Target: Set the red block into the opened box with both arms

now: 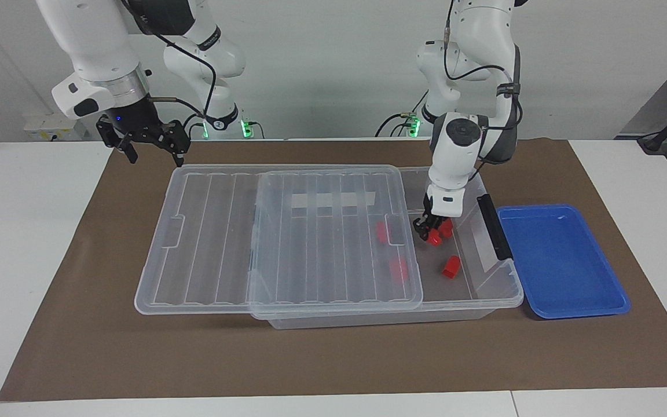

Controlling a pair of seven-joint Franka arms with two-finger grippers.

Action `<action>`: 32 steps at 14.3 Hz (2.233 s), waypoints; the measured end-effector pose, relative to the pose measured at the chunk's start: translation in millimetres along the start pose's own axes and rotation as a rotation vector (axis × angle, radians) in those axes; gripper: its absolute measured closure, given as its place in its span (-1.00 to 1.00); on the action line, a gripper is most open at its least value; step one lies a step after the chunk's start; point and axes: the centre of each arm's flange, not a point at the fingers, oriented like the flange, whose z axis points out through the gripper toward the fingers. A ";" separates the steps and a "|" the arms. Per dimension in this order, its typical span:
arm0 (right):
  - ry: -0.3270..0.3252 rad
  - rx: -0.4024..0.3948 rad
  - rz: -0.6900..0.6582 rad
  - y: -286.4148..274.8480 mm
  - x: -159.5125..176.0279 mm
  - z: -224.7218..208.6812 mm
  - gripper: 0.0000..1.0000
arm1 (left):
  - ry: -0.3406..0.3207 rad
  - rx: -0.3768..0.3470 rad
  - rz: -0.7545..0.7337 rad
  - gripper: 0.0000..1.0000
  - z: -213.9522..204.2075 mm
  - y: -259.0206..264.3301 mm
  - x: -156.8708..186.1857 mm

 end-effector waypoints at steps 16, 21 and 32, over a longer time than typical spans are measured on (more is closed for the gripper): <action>0.067 0.010 0.039 31.0 18.4 32.8 -0.32 | 0.053 0.131 0.047 -1.00 -75.5 20.8 51.9; 0.128 0.009 0.005 63.9 28.6 75.7 0.78 | -0.063 0.149 0.222 -1.00 -189.7 -37.9 114.3; 0.149 0.027 -0.007 57.3 52.4 159.7 0.98 | -0.114 0.116 0.712 -1.00 -283.7 -204.3 169.6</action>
